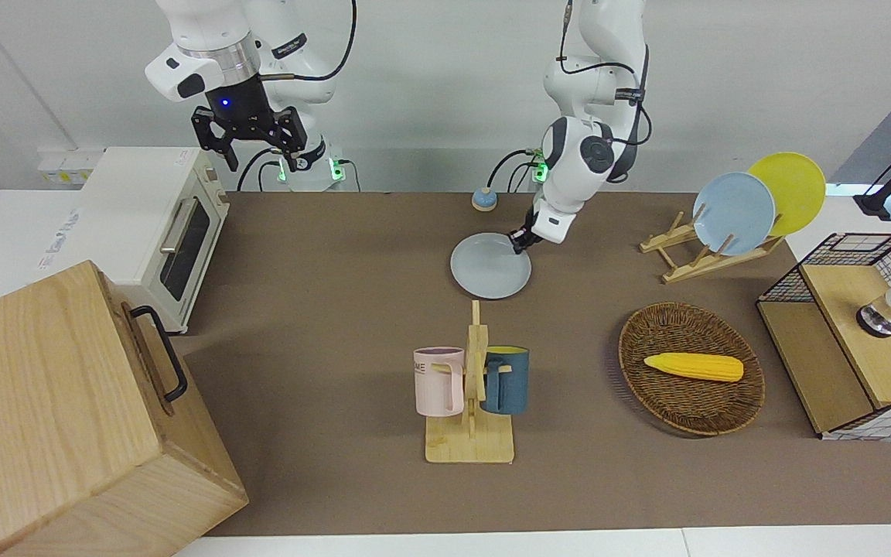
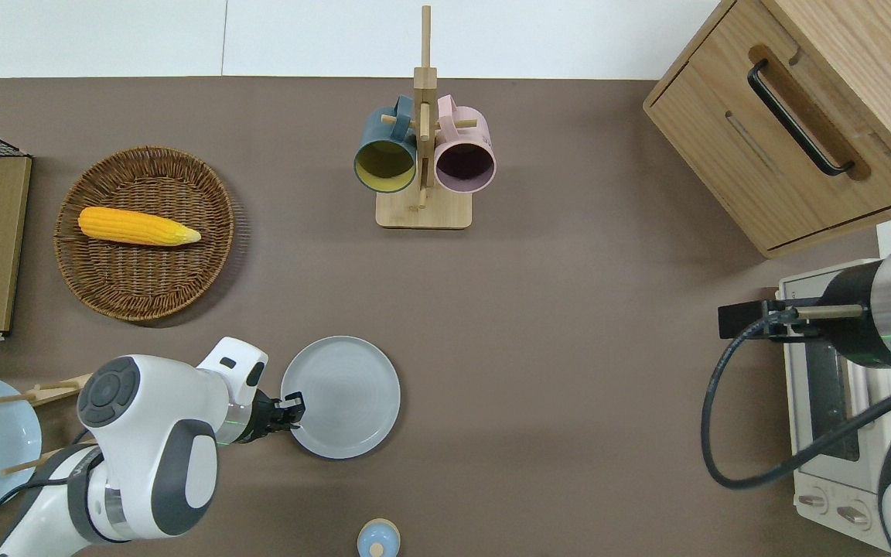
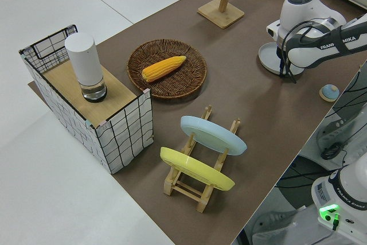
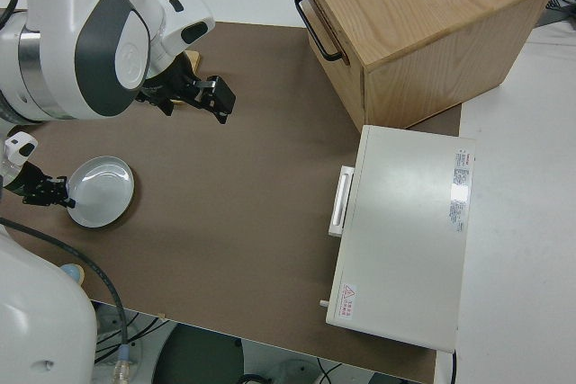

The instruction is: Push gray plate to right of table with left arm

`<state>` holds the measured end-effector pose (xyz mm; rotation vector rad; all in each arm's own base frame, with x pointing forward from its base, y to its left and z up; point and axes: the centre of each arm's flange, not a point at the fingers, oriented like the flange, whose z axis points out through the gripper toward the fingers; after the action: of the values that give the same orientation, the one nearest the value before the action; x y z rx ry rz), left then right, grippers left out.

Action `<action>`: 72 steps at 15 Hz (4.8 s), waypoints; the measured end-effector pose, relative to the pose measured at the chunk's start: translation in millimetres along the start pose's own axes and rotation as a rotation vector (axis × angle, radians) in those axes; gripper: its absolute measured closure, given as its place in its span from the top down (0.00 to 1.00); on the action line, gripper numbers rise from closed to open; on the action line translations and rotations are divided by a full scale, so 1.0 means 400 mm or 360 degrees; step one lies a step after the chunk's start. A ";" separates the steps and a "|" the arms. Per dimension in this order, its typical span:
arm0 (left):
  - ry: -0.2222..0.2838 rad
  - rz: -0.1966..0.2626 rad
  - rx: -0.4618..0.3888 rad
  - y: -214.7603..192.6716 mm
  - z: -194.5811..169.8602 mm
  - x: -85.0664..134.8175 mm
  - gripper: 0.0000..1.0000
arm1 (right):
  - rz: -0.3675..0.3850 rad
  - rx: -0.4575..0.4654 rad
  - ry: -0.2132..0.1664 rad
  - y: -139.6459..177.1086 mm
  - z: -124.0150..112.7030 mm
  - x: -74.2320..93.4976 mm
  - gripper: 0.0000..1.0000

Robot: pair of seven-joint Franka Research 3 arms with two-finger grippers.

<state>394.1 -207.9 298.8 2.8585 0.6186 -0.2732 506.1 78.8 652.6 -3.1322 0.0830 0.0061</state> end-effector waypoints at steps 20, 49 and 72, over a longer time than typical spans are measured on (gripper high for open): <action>0.0131 -0.0097 -0.0199 0.192 0.095 -0.191 0.05 | 0.0000 0.0000 0.0000 0.000 0.000 0.000 1.00; 0.0035 -0.0258 -0.0369 0.398 0.134 -0.222 0.52 | 0.0000 0.0000 0.0000 0.000 0.000 0.000 1.00; -0.0021 0.0129 -0.0035 0.100 -0.177 0.156 0.99 | 0.0000 0.0000 0.0000 0.000 0.000 0.000 1.00</action>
<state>476.8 -202.7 359.5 2.8498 0.4987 -0.2707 506.1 78.8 652.6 -3.1322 0.0830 0.0061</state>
